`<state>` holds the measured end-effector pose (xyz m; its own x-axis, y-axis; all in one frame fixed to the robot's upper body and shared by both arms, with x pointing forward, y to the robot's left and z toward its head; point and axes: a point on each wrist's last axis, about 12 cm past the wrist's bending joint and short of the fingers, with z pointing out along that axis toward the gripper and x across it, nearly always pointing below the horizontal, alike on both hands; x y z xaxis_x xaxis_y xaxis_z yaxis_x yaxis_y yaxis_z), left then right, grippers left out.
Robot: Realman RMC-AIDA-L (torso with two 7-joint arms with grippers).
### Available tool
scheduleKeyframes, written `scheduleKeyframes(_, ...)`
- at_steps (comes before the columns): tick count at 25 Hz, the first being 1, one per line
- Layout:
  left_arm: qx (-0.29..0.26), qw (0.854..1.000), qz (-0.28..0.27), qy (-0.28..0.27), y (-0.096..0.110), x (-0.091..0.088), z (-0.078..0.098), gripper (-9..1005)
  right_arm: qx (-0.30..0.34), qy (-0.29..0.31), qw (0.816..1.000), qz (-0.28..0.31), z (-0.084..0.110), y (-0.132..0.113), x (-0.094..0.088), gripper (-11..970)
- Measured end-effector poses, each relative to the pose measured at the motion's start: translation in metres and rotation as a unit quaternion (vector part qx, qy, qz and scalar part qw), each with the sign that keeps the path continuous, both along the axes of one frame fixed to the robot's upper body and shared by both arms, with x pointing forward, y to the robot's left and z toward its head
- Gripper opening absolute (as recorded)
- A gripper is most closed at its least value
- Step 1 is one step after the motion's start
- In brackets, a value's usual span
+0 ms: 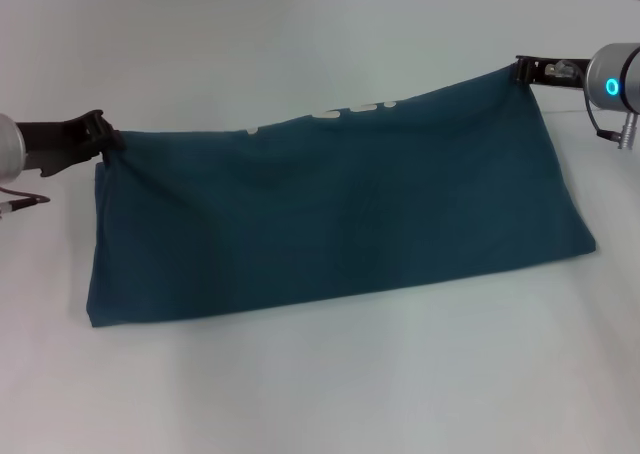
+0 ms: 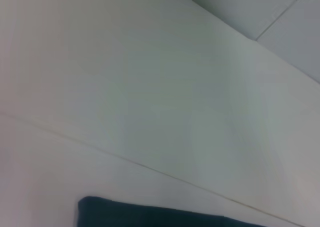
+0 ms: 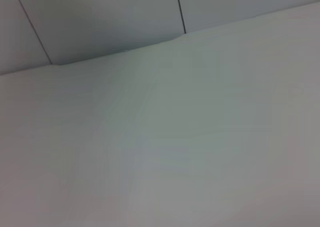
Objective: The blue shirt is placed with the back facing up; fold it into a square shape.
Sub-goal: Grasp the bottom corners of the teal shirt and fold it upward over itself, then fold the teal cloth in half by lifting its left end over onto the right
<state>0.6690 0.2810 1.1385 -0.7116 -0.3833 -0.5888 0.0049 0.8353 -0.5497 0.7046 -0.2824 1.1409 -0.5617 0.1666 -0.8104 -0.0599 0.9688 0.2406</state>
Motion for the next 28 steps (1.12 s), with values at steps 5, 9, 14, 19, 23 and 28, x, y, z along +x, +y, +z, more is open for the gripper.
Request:
scheduleKeyframes(5, -0.001, 1.000, 0.000, 0.003, -0.001, 0.000, -0.002, 51, -0.003, 0.000, 1.000, -0.002, -0.002, -0.001, 0.000, 46)
scheduleKeyframes(9, 0.001, 1.000, 0.001, 0.001, -0.001, 0.000, -0.001, 51, -0.004, 0.000, 1.000, -0.002, -0.002, 0.000, 0.000, 46)
scheduleKeyframes(14, 0.011, 1.000, -0.005, -0.009, -0.002, 0.002, 0.000, 52, -0.006, 0.001, 1.000, 0.004, 0.000, 0.000, 0.001, 46)
scheduleKeyframes(19, 0.007, 1.000, 0.012, -0.014, 0.001, 0.003, -0.002, 88, -0.018, 0.000, 1.000, 0.002, 0.003, -0.007, 0.002, 46)
scheduleKeyframes(23, -0.002, 1.000, 0.027, -0.014, 0.007, 0.001, -0.005, 159, -0.016, -0.002, 1.000, -0.012, 0.006, -0.020, 0.002, 186)
scheduleKeyframes(28, -0.013, 0.999, 0.036, -0.006, 0.014, -0.005, -0.010, 247, 0.013, 0.020, 1.000, -0.006, 0.008, -0.037, -0.006, 387)
